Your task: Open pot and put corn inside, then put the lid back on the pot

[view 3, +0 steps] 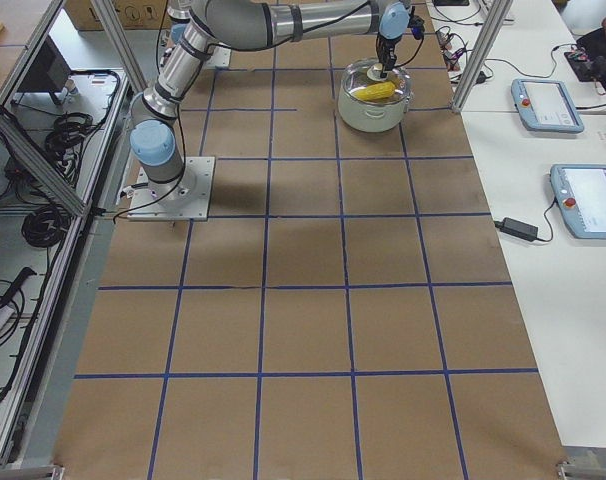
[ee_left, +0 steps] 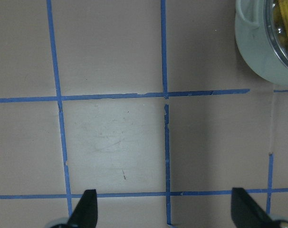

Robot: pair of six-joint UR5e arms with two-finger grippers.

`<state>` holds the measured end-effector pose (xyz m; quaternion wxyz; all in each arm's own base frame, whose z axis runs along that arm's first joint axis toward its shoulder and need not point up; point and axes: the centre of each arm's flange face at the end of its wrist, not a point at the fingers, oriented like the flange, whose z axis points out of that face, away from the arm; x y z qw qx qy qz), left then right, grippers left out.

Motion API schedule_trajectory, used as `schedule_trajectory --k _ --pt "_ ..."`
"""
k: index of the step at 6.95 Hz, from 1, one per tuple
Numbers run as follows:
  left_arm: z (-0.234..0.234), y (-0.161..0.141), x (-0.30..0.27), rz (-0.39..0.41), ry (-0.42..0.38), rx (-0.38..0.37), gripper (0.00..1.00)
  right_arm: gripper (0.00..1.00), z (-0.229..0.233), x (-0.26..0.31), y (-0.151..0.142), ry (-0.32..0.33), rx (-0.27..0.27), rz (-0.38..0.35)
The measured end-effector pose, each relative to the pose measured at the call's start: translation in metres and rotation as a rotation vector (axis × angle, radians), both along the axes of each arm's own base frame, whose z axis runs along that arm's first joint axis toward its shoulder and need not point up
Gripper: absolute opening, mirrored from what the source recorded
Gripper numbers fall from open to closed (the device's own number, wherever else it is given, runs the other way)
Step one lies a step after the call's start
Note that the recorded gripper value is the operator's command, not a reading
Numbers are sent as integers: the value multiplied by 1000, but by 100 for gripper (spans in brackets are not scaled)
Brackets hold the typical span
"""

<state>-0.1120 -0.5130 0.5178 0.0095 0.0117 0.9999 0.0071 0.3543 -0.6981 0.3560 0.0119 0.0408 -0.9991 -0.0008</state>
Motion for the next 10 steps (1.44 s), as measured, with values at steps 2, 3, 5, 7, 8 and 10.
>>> schedule_trajectory --k 2,3,5,7,8,10 --pt "0 0 0 0 1 1 100 8 3 0 1 0 -3 0" --pt "-1 0 0 1 1 1 100 8 1 0 1 0 -1 -2" --pt "-1 -1 0 0 1 1 100 8 -4 0 1 1 6 -4" --pt "-1 -1 0 -1 1 1 100 9 -8 0 0 1 8 -5" --pt "-1 -1 0 -1 0 2 100 34 -9 1 0 1 10 -5" --pt "-1 -1 1 0 -2 2 100 99 -10 -1 -2 0 10 -11"
